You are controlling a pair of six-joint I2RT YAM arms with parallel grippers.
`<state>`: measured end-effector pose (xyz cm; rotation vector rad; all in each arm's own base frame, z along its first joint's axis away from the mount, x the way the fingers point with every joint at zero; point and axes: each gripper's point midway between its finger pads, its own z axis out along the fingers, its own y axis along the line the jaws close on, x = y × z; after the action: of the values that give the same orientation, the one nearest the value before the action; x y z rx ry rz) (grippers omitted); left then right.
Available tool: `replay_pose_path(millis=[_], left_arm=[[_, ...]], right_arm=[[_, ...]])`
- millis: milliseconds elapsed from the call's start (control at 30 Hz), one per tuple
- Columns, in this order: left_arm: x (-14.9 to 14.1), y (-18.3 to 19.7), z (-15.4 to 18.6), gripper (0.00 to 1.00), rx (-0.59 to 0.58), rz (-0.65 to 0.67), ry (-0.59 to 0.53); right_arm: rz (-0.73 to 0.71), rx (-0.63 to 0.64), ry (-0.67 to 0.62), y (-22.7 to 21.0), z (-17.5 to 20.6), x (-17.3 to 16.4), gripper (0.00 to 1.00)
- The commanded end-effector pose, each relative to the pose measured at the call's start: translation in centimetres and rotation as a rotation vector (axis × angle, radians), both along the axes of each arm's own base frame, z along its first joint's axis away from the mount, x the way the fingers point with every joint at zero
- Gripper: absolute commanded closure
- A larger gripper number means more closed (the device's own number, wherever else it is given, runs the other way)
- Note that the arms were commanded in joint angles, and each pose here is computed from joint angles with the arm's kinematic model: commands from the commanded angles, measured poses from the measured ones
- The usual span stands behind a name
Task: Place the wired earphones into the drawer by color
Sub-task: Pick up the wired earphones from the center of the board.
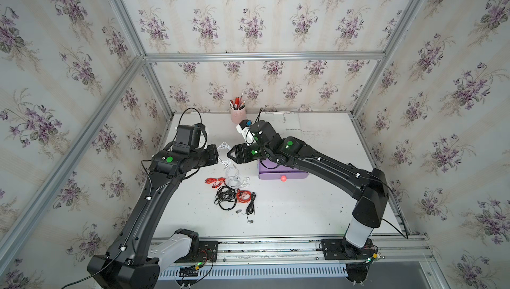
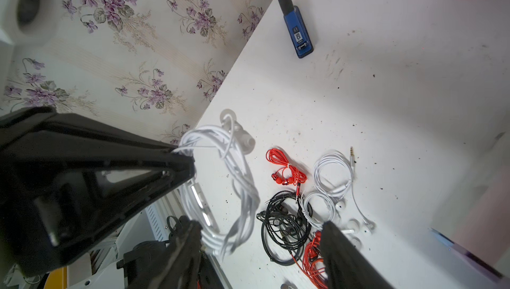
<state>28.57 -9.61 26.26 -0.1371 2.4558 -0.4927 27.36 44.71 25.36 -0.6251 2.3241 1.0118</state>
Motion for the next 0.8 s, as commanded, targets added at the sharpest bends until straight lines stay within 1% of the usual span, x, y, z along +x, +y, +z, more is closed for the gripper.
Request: replay_pose_path(millis=[0, 200, 267, 400, 467, 567, 700, 733, 767], left_arm=[[0.0, -0.3, 0.1, 0.89, -0.010, -0.008, -0.005], [0.0, -0.5, -0.2, 0.89, -0.017, -0.015, -0.005], [-0.1, -0.6, -0.3, 0.89, -0.020, -0.017, -0.001], [-0.1, -0.9, -0.3, 0.89, -0.041, -0.024, -0.010], [-0.1, -1.3, 0.1, 0.90, -0.061, -0.036, -0.021], [-0.1, -1.7, 0.9, 0.89, -0.088, -0.049, -0.047], [-0.3, -2.0, 1.7, 0.88, -0.117, -0.062, -0.073], [-0.2, -2.1, 1.9, 0.84, -0.121, -0.064, -0.083], [-0.5, -2.8, 2.2, 0.76, -0.154, -0.100, -0.087]], right_arm=[[0.021, 0.024, -0.009, 0.7, 0.1, 0.0, 0.35], [0.017, 0.022, -0.019, 1.1, 0.0, 0.4, 0.49], [0.021, 0.023, -0.025, 1.1, 0.2, 0.4, 0.55], [0.027, 0.018, -0.019, 1.1, 0.0, 0.3, 0.82], [0.029, 0.017, -0.016, 1.1, 0.0, 0.3, 0.92], [0.032, 0.015, -0.016, 0.9, 0.2, 0.1, 0.99], [0.023, 0.019, -0.030, 0.4, 1.0, 0.0, 1.00], [0.018, 0.018, -0.034, 0.2, 1.2, 0.0, 1.00], [0.012, 0.016, -0.042, 0.0, 1.5, 0.0, 1.00]])
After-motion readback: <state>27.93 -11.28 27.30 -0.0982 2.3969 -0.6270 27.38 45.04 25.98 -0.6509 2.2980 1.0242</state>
